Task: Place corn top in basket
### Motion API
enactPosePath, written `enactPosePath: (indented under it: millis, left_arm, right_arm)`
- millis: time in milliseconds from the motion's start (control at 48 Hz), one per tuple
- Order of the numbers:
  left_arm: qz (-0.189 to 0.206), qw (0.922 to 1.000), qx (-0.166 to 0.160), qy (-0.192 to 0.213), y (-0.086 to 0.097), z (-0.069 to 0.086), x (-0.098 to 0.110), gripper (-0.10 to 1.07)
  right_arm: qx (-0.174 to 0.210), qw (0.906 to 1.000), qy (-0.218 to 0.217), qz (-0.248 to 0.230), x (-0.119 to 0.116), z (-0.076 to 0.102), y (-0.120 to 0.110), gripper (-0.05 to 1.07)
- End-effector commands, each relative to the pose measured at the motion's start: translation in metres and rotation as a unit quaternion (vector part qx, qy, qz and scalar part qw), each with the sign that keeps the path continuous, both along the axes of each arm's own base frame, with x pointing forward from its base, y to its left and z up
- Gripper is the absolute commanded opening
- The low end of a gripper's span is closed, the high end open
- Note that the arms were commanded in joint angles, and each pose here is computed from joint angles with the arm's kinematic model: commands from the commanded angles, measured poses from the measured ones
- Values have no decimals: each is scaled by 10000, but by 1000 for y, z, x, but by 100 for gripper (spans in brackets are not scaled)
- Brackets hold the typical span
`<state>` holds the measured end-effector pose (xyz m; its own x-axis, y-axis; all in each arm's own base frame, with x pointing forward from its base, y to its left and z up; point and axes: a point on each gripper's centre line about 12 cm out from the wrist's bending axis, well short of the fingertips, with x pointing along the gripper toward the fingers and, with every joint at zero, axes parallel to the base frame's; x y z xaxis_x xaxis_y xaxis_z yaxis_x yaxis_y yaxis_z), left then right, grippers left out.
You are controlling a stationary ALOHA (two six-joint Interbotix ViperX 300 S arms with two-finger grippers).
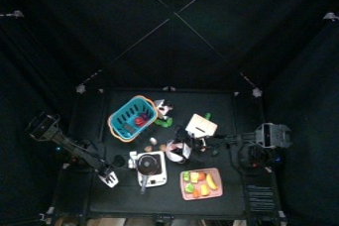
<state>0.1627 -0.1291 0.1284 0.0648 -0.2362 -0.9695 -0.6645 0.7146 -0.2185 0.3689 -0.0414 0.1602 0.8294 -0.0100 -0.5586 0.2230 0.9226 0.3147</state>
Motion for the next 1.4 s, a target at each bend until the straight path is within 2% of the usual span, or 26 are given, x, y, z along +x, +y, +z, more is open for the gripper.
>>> enactPosePath:
  millis: [0,83,188,333,396,458,500,521,625,708,896,958,1062,1146,1250,1271,1375]
  left_arm:
    - [-23,9997,-69,-212,-1,8,8,59]
    - [-45,9989,-106,-459,0,18,15,59]
    - [-42,9955,-154,-932,7,38,29,59]
    - [196,9832,-75,-1811,33,72,48,58]
    - [463,9691,5,-2421,53,87,59,58]
    - [686,9514,116,-3000,70,96,66,58]
    - [838,9388,206,-3336,82,100,70,58]
    - [928,9295,274,-3560,90,103,71,58]
    - [1116,8989,487,-4208,111,114,73,58]
    - [1168,8786,753,-4570,126,125,72,58]
    - [1009,8354,1804,-5093,160,162,70,59]
    - [1000,8265,2150,-5105,172,171,69,59]
    - [1057,8218,2705,-4902,193,177,69,60]
    - [1205,8255,3068,-4581,212,173,66,60]
    - [1404,8390,3360,-4043,230,159,61,60]
    - [1457,8446,3402,-3870,235,153,59,60]
    - [1616,8599,3469,-3379,247,133,56,60]
  right_arm:
    - [-52,9998,-200,-25,6,15,-3,90]
    - [-62,9997,-229,-20,7,17,-3,90]
    - [-72,9997,-230,-19,7,17,-3,90]
    - [-78,9997,-229,-14,7,17,-3,90]
    - [-99,9997,-232,10,7,17,-3,90]
    - [-127,9997,-228,35,7,17,-3,90]
    - [-149,9996,-217,55,7,17,-3,90]
    - [-155,9996,-216,60,7,17,-3,90]
    - [-185,9996,-205,82,6,17,-3,90]
    - [-203,9996,-182,93,5,15,-2,90]
    - [-239,9994,-206,126,7,17,-2,90]
    - [-249,9994,-214,127,8,18,-3,90]
    - [-274,9993,-217,131,8,18,-4,90]
    - [-280,9993,-216,129,8,18,-4,90]
    - [-279,9993,-209,129,8,18,-4,90]
    - [-279,9993,-209,129,8,18,-4,90]
    - [-279,9993,-209,129,8,18,-4,90]
